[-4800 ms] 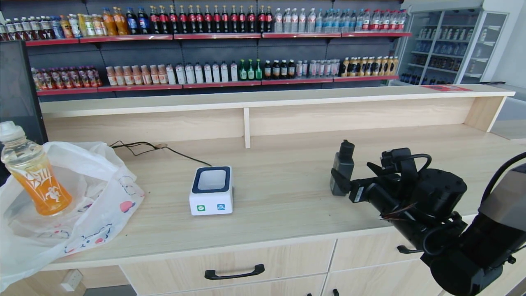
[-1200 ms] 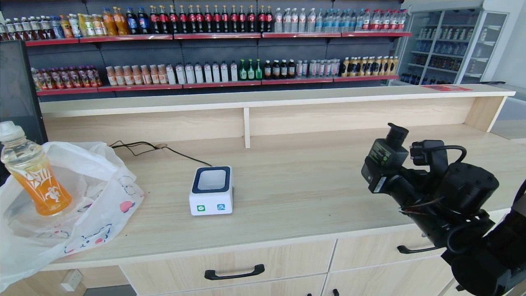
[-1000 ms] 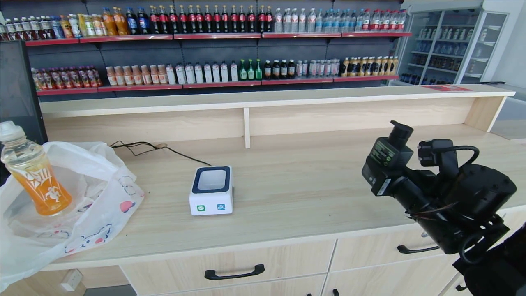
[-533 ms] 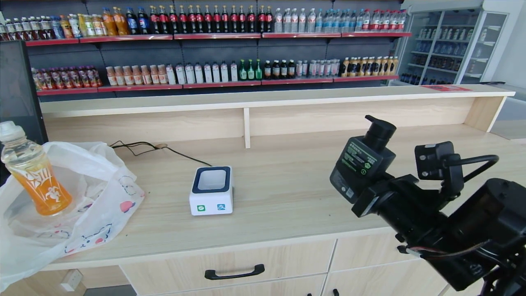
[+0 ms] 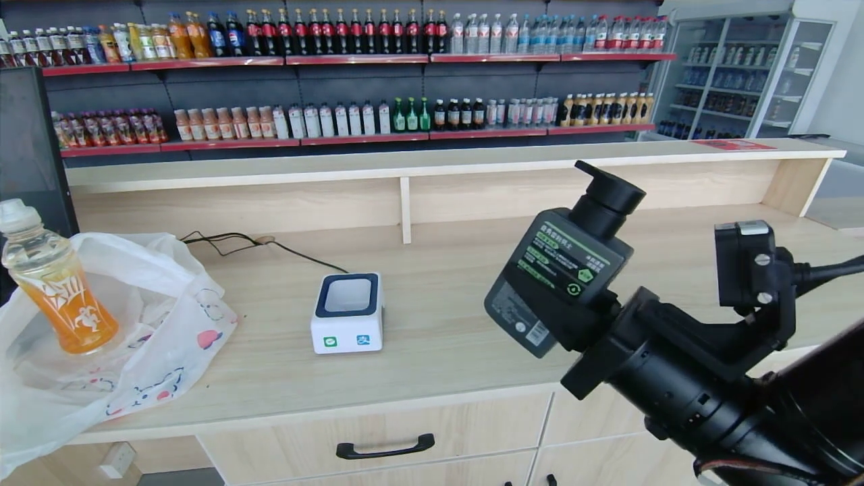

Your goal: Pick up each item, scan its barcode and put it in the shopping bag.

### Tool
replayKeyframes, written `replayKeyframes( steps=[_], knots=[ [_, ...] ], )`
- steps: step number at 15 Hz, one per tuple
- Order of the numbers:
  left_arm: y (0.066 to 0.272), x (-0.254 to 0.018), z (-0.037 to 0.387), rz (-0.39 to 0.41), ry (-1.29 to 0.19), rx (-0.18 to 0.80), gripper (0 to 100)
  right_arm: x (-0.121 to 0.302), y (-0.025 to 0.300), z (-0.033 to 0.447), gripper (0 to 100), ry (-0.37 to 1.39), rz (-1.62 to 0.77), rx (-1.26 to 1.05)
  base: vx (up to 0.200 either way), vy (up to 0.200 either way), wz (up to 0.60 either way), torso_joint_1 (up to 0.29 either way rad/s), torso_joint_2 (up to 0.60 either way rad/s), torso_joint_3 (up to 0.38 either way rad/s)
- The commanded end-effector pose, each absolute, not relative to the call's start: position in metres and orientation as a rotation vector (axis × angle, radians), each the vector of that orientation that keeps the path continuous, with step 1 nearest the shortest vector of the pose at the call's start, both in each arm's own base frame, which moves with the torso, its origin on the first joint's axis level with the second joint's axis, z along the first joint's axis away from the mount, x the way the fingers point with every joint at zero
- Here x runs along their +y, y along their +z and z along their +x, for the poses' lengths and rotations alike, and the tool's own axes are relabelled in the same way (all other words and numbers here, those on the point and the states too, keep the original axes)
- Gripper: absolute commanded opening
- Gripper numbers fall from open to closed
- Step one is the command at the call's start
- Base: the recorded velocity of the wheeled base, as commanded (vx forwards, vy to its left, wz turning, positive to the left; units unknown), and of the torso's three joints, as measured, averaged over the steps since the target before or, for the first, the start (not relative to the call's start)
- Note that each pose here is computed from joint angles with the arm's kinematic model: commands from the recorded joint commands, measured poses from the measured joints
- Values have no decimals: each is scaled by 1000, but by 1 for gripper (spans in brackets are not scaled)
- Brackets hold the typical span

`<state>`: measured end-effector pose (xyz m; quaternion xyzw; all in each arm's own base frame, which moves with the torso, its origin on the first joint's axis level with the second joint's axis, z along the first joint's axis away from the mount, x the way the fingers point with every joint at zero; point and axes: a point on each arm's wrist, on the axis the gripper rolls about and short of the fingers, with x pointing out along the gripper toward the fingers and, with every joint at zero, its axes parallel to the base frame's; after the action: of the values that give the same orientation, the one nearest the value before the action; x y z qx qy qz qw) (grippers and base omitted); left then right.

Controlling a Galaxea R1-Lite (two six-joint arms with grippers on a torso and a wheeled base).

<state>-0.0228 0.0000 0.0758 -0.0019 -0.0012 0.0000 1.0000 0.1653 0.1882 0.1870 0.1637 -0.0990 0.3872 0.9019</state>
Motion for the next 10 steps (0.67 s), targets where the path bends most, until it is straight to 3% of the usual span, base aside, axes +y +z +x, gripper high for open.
replayKeyframes(
  steps=[1,8,10],
  knots=[
    [76,0,-23,-5,0,-3,100,194,191,161,0,893,352,-213,0,0,0,0,0,0],
    [76,0,-23,-5,0,-3,100,211,201,138,0,1186,501,-139,0,0,0,0,0,0],
    [76,0,-23,-5,0,-3,100,216,207,141,0,1199,510,-163,0,0,0,0,0,0]
  ],
)
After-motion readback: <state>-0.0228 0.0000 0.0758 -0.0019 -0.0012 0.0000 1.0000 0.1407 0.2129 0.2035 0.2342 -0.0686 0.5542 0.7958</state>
